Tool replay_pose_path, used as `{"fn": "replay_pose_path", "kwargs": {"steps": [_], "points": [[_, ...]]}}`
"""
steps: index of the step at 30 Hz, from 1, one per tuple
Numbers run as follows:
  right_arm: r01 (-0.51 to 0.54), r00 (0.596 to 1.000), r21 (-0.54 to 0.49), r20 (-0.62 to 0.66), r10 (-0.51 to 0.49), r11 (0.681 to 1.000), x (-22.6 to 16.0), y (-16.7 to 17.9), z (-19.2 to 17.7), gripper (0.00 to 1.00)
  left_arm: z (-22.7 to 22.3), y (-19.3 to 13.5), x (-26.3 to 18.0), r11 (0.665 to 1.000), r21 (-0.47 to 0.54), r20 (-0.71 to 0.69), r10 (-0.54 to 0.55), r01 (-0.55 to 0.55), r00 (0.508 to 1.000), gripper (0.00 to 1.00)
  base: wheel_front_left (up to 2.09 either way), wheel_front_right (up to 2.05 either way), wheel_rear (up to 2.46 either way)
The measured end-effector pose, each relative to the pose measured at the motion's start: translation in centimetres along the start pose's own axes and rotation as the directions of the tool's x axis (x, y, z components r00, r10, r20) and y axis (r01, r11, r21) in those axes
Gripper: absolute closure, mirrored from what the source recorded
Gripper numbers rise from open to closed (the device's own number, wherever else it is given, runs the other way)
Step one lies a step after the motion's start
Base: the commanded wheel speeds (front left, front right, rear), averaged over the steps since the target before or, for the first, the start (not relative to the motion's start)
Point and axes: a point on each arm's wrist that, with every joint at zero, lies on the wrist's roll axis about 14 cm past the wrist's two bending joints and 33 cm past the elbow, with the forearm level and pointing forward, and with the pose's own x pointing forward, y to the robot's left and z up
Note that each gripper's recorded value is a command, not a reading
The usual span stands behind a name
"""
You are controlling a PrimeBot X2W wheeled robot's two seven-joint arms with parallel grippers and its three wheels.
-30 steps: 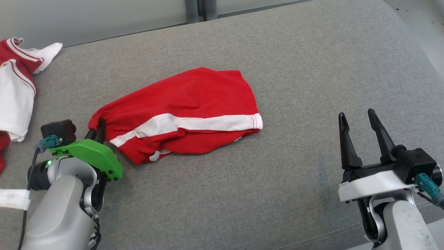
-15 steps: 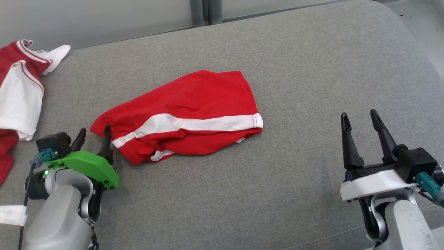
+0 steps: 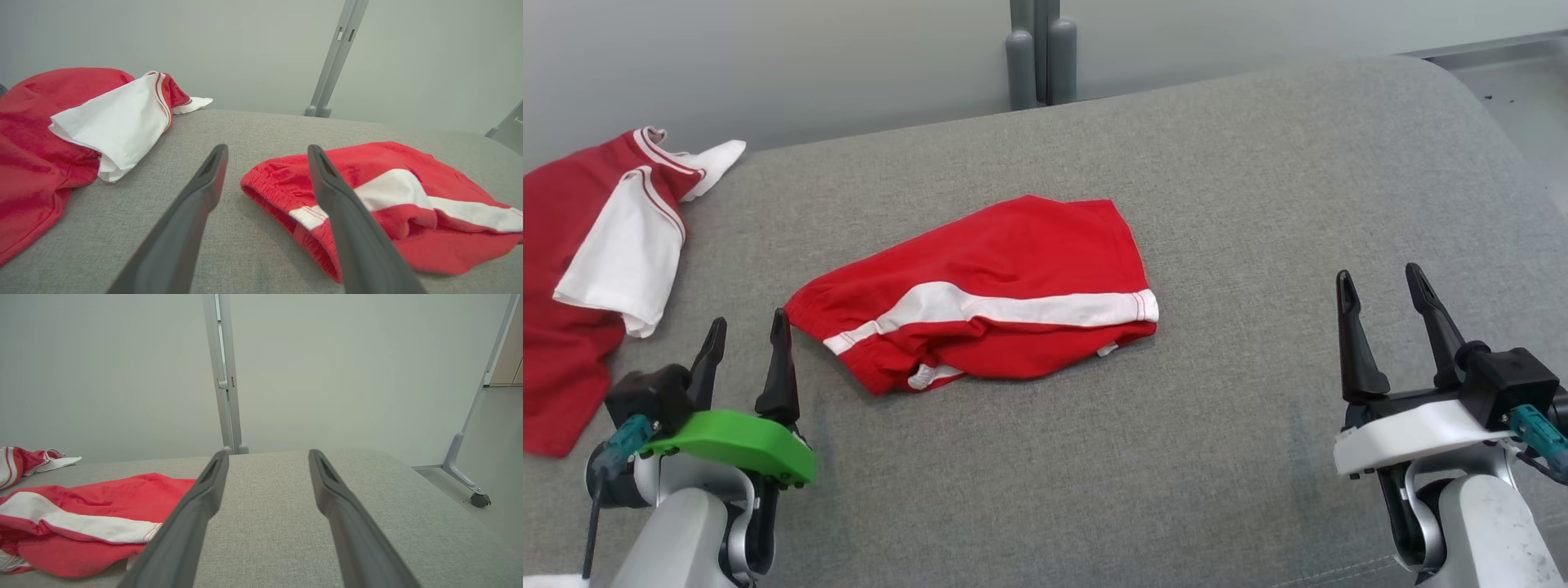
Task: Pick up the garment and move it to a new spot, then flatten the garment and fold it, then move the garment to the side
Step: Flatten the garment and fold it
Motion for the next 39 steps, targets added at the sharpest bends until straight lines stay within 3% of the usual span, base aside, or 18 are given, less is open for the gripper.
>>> {"fn": "replay_pose_path", "kwargs": {"steps": [17,39], "points": [[-0.06,0.997,-0.014,0.053,0.06,0.998,-1.3,2.0,3.4,0.0,3.5,-1.7,-7.9,0.998,-0.024,0.184,0.069,-0.066,0.981,0.0,0.0,0.0,0.0],[-0.117,0.993,0.027,0.01,0.117,0.993,-1.9,4.0,1.9,0.0,2.1,-0.7,-10.1,0.99,-0.047,0.165,0.139,-0.133,0.976,0.0,0.0,0.0,0.0]]}}
